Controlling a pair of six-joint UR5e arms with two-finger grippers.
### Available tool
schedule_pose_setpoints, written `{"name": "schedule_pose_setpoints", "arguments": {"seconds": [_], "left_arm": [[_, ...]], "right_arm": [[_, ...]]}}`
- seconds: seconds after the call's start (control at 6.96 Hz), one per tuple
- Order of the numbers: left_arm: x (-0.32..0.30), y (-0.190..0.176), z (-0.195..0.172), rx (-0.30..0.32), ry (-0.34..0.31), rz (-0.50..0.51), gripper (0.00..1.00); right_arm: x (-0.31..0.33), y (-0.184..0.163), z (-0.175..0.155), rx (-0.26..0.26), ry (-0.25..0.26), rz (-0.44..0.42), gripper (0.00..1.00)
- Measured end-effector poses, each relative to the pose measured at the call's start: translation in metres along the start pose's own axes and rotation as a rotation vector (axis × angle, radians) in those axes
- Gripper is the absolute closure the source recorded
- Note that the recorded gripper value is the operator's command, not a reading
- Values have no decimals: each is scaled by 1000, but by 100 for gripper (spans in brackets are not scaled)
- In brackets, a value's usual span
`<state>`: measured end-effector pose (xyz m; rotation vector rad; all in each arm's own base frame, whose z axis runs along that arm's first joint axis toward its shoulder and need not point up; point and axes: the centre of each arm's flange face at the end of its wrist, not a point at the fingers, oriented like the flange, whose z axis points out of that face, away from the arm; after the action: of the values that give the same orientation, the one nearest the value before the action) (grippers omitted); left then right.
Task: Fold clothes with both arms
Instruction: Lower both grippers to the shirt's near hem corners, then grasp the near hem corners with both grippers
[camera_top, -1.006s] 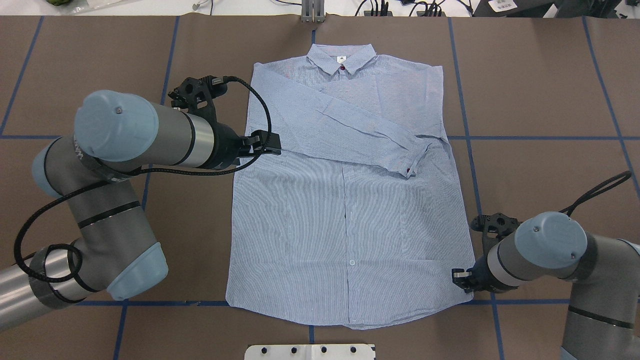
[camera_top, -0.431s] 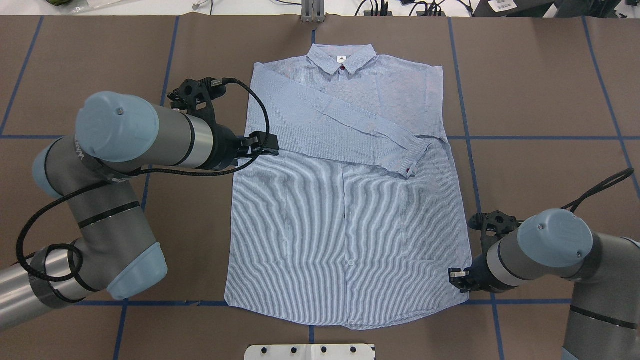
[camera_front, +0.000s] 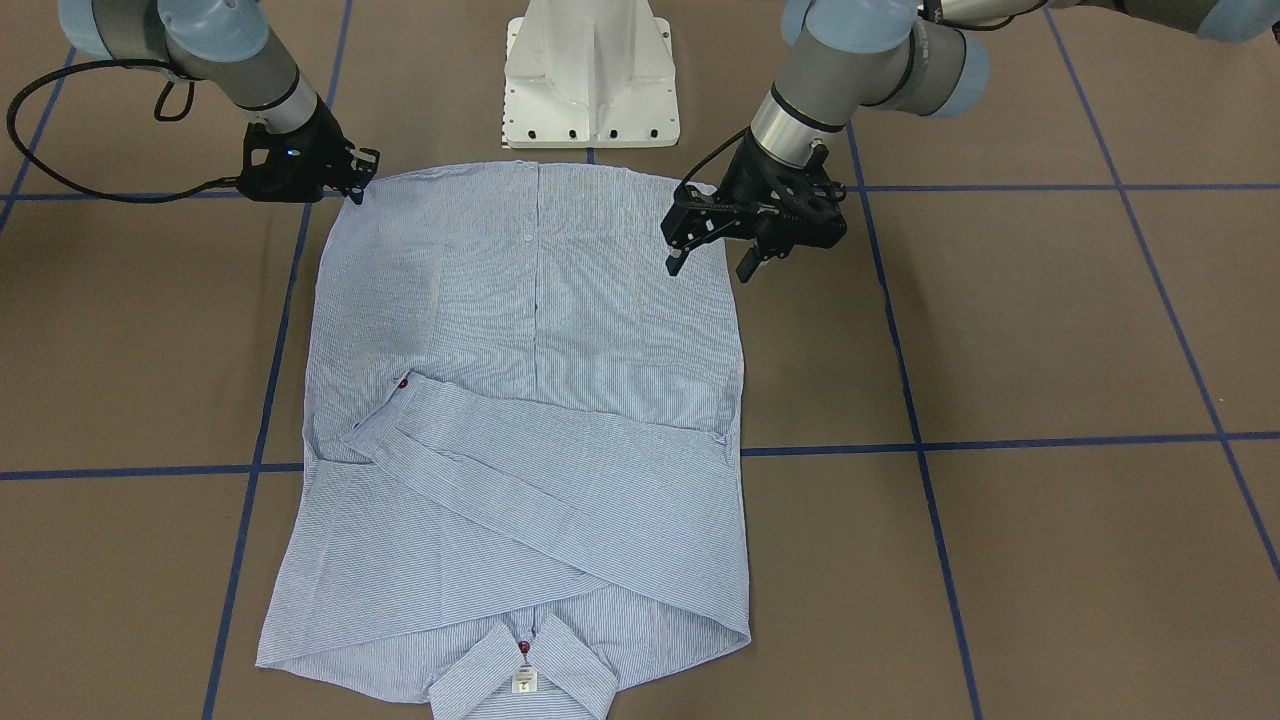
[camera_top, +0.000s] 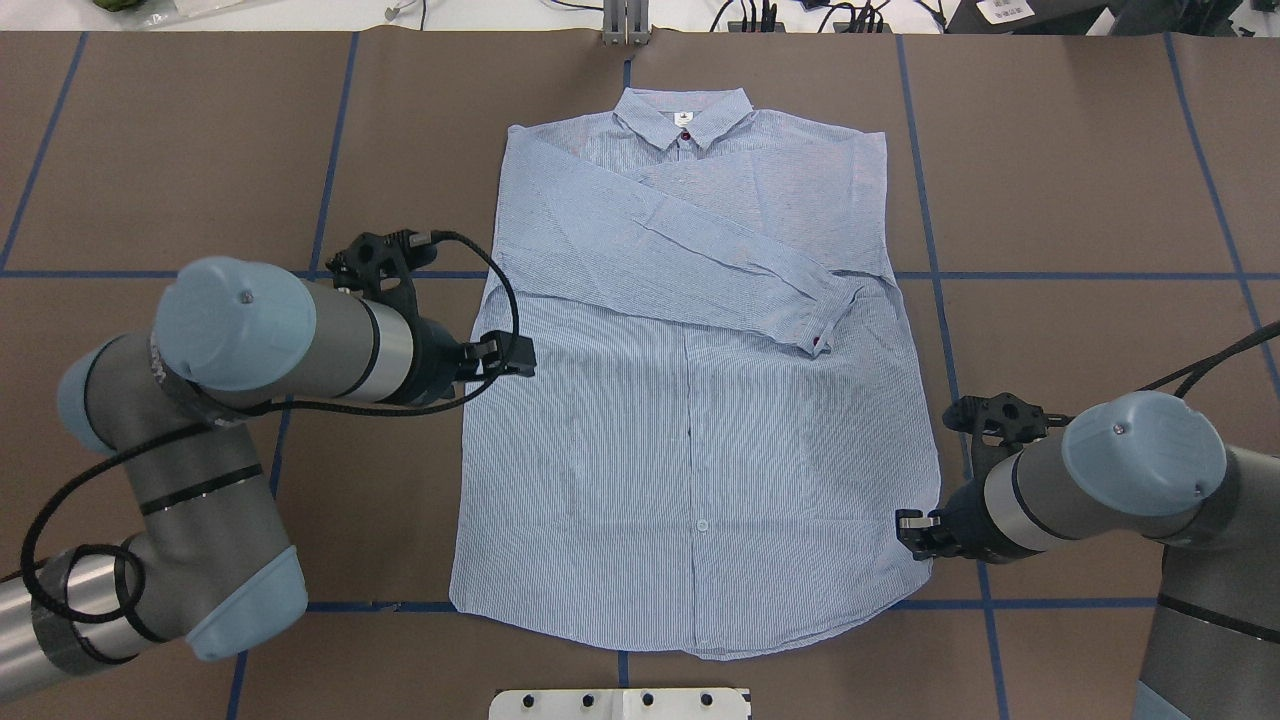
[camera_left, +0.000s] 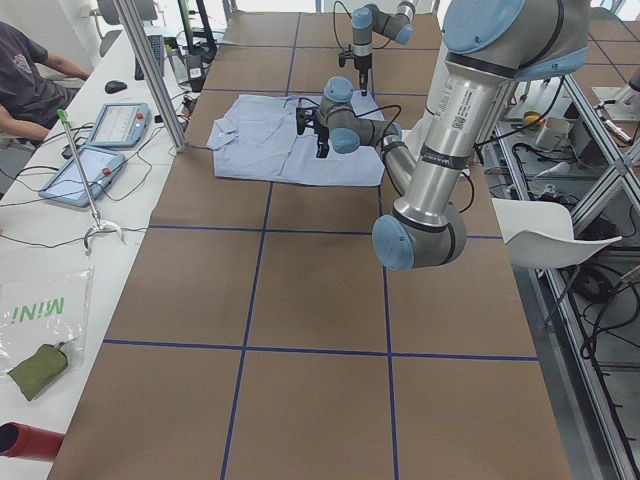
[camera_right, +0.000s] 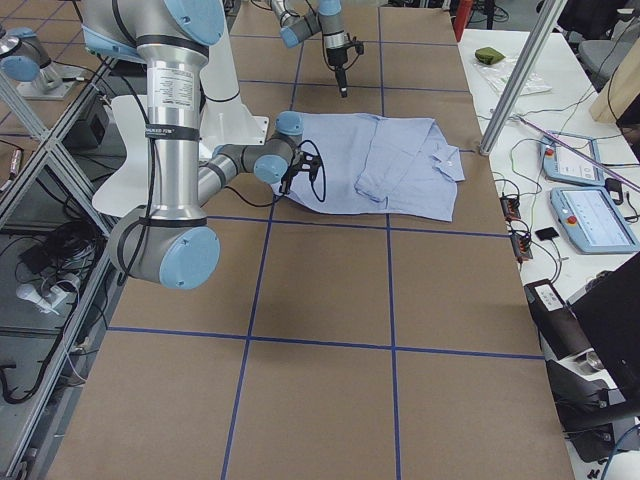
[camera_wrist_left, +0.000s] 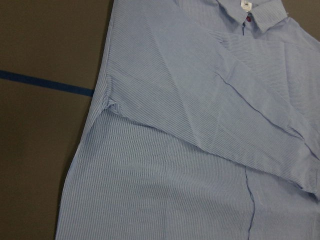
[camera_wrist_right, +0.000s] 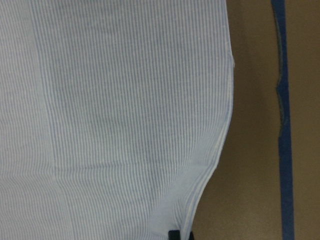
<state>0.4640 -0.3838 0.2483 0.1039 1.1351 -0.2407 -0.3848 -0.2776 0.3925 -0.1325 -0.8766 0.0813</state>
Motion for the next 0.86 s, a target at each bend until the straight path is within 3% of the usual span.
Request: {"name": "schedule_pose_setpoints", "arguments": {"seconds": [0.29, 0.57, 0.86], "left_arm": [[-8, 64, 21, -84, -96, -60, 5], [-12, 116, 34, -107, -195, -79, 8], [-25, 135, 48, -109, -255, -77, 11]], "right_arm": [[-6, -4, -17, 26, -30, 1, 100], [-9, -7, -23, 38, -41, 2, 100], [-9, -10, -27, 44, -47, 6, 100]]}}
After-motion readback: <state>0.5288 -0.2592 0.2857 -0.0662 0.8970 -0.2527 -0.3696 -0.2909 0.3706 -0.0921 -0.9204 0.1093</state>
